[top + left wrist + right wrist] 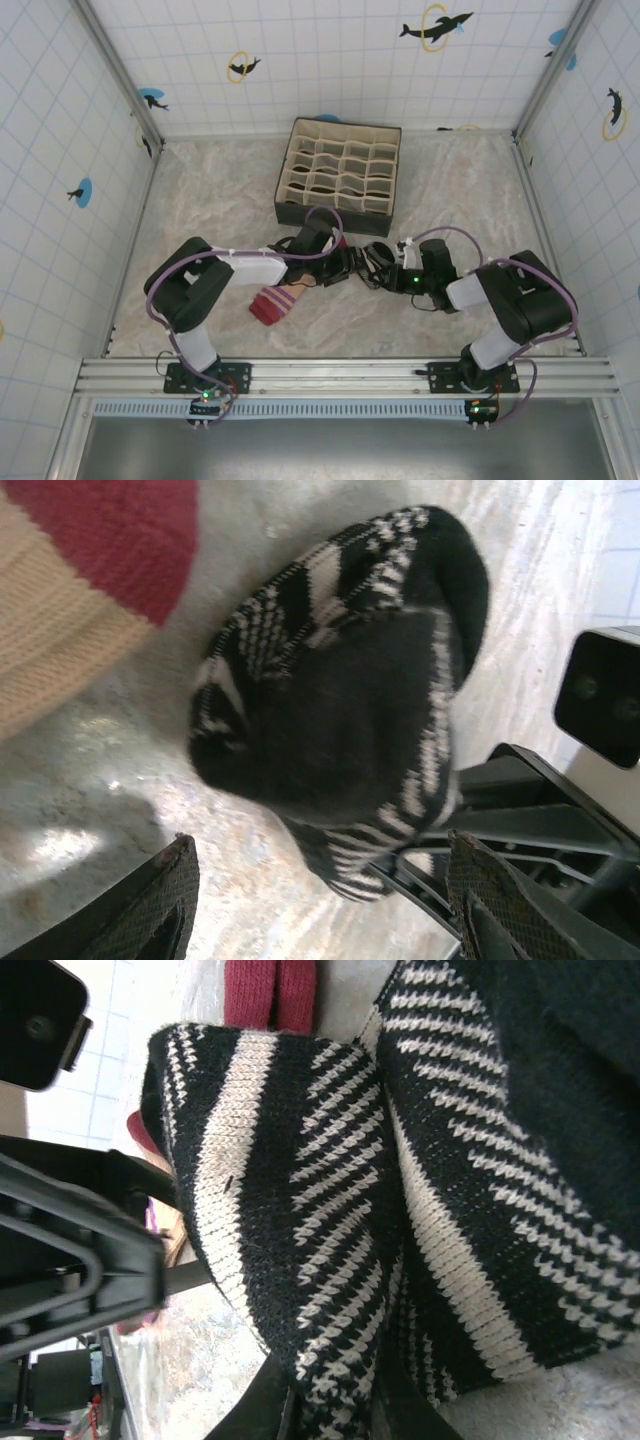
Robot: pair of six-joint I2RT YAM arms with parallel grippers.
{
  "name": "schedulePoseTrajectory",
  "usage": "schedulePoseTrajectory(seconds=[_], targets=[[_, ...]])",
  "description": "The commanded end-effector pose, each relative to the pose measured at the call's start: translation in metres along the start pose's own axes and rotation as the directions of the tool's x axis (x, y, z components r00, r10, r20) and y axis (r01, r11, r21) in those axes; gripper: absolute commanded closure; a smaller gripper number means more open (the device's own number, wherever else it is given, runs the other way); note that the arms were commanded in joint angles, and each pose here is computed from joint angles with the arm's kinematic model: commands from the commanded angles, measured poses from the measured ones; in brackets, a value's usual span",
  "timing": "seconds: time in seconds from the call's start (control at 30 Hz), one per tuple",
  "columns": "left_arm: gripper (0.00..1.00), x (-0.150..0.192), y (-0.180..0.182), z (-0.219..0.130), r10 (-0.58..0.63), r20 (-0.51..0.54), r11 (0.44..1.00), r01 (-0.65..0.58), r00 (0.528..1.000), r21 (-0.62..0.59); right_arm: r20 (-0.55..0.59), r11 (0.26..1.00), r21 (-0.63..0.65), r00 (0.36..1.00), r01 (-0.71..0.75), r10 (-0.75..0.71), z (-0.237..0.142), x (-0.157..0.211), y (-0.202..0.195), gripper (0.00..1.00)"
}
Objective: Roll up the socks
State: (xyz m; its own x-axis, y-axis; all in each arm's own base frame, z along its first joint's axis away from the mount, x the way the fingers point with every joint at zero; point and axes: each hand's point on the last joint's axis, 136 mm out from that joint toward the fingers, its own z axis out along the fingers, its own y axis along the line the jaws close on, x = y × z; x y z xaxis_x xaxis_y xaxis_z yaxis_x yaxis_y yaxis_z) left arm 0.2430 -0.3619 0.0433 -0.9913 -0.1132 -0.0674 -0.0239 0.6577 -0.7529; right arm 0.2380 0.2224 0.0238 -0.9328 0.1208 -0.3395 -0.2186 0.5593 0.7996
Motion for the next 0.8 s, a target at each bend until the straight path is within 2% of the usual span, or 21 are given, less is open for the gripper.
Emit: schedulePoseTrajectory(seconds=[0.0, 0.33, 0.53, 0.63, 0.77], targets=[[0.36, -0.013, -0.004, 0.007, 0.023, 0.036, 1.000, -0.024, 0.999, 0.006, -0.108, 0.974, 0.117, 0.972, -0.194, 0.207, -0.001, 0.039, -0.033, 0.98], [0.42, -0.017, 0.019, 0.018, -0.035, 0.069, 0.998, 0.038, 0.997, -0.049, -0.104, 0.962, 0.087, 0.958, -0.258, 0.266, -0.003, 0.039, -0.030, 0.97], [0.52, -0.021, 0.025, 0.027, -0.047, 0.073, 0.996, 0.052, 0.996, -0.069, -0.096, 0.955, 0.078, 0.952, -0.285, 0.292, -0.004, 0.036, -0.030, 0.95], [0.66, -0.023, 0.026, 0.031, -0.050, 0.073, 0.996, 0.056, 0.996, -0.075, -0.083, 0.954, 0.081, 0.952, -0.289, 0.296, -0.006, 0.034, -0.031, 0.93], [0.96, -0.023, 0.029, 0.033, -0.056, 0.069, 0.994, 0.063, 0.996, -0.093, -0.068, 0.959, 0.078, 0.958, -0.271, 0.277, -0.008, 0.031, -0.029, 0.82]])
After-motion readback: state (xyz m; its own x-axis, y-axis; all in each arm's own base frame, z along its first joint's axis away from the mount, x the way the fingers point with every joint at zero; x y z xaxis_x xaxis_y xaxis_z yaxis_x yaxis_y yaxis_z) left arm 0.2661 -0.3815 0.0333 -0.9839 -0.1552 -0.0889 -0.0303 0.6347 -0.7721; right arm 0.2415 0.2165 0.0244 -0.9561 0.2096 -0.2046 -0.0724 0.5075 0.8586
